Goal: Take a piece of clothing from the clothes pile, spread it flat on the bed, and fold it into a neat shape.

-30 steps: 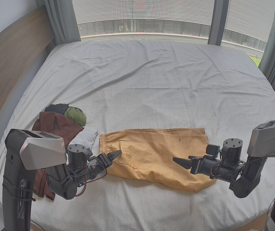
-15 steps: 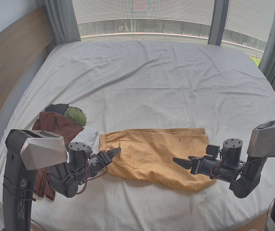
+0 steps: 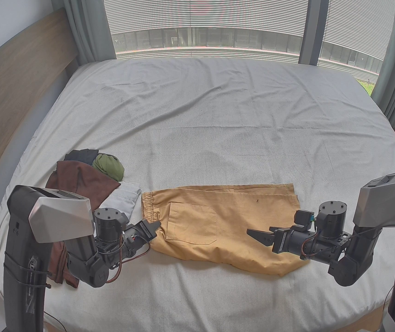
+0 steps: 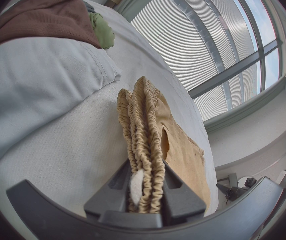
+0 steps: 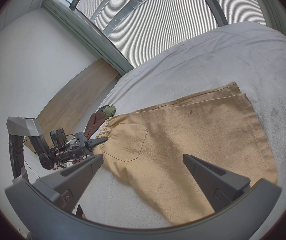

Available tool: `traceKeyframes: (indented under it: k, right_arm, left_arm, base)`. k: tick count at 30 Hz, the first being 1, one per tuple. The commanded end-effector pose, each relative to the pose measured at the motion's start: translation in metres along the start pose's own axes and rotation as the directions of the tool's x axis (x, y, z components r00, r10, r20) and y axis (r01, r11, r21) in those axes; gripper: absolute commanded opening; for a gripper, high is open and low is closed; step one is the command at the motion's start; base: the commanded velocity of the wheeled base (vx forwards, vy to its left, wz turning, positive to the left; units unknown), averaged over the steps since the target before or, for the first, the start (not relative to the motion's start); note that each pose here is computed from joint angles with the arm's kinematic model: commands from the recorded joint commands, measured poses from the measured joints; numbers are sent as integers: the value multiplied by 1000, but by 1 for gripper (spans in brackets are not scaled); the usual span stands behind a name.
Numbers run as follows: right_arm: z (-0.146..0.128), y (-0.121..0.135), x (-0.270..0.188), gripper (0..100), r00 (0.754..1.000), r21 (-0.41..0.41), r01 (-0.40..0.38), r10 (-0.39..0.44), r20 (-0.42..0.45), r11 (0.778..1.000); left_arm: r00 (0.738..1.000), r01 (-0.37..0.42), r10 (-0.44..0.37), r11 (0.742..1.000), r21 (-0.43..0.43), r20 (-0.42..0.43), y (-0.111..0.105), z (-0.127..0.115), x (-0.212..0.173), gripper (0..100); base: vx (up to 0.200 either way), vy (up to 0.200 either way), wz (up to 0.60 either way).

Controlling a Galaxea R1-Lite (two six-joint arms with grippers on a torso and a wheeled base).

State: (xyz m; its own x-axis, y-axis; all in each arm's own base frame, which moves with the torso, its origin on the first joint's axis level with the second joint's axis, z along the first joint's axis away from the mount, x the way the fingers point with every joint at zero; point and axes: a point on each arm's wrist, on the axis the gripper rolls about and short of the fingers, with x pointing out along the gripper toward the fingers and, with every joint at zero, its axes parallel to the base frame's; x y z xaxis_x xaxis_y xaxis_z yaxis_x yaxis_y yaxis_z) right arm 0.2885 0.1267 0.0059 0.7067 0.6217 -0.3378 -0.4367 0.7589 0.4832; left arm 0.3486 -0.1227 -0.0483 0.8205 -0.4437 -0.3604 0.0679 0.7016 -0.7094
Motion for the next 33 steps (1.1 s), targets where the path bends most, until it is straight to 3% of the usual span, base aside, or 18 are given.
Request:
traceKeyframes:
  k: [1, 8, 18, 33]
  right_arm:
    - [-5, -2, 2, 100, 1000, 2, 3, -3, -12, 1000]
    - [-8, -2, 4, 100, 1000, -1, -3, 3, -13, 1000]
    - [-16, -3, 8, 100, 999, 3, 1, -1, -38, 1000]
    - [-21, 3, 11, 100, 998, -3, -15, 15, -55, 1000]
  left_arm:
    - [1000, -15, 16, 999, 38, -11, 2, -4, -11, 0]
    - [999, -50, 51, 990, 130, -3, 14, -5, -34, 0]
    - [996, -77, 70, 987, 142, 49, 10, 20, -65, 0]
    - [989, -140, 129, 979, 148, 78, 22, 32, -86, 0]
  base:
    - [0, 0, 0]
    - [0, 0, 0]
    - [0, 0, 0]
    - [0, 0, 0]
